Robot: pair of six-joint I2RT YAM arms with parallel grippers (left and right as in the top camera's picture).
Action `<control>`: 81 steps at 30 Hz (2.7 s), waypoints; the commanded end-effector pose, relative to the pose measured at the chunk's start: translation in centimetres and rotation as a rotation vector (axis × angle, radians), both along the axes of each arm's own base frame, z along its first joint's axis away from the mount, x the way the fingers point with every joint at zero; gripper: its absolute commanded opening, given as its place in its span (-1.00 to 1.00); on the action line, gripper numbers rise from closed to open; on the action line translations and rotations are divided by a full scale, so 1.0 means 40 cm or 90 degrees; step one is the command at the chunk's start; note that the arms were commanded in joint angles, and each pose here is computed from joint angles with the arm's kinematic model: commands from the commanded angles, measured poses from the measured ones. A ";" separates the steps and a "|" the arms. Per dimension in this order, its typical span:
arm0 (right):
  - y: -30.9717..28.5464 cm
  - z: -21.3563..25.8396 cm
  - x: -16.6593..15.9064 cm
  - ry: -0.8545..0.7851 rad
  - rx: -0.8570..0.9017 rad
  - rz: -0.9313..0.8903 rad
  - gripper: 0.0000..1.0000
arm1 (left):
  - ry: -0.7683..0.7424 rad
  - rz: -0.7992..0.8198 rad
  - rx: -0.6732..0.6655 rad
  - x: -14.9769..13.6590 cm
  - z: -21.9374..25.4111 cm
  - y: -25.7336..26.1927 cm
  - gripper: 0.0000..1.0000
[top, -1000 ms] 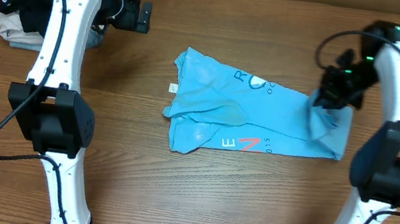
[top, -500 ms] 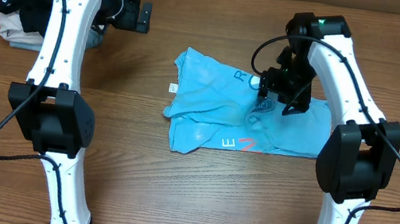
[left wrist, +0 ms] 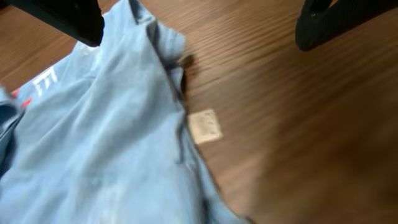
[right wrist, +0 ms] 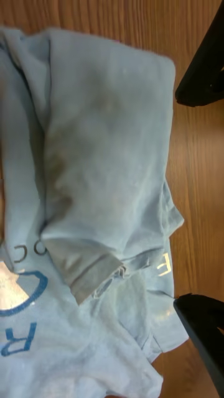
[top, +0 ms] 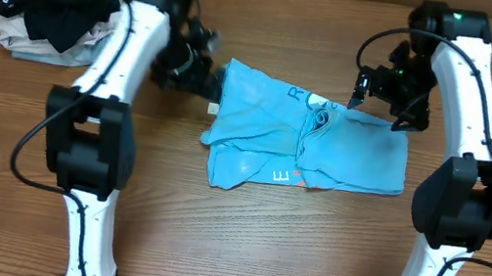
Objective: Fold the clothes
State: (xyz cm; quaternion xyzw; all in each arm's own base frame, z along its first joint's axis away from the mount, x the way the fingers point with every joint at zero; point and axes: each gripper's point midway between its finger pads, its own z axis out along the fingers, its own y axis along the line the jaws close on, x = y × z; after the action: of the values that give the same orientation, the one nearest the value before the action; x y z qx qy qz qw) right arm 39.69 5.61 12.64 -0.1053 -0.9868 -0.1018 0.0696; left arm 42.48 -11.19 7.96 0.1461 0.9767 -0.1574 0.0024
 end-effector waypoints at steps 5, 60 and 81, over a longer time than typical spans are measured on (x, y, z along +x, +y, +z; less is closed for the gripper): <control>-0.014 0.048 0.010 -0.041 -0.005 0.007 1.00 | 0.027 -0.063 -0.029 -0.077 -0.110 -0.088 1.00; 0.243 -0.245 -0.032 -0.044 0.166 0.085 -0.92 | -0.071 0.076 0.203 0.048 0.129 0.158 -0.92; 0.223 -0.356 -0.102 -0.008 0.151 0.059 -0.92 | -0.086 -0.180 0.126 -0.138 0.175 -0.332 -0.80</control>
State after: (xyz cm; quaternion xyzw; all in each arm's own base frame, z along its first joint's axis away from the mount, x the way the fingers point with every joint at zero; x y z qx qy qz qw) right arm 37.44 15.47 0.47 -0.0375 -0.9669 -0.2479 0.0484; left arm 37.91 -21.16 14.65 0.2693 0.9624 -0.0296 0.0195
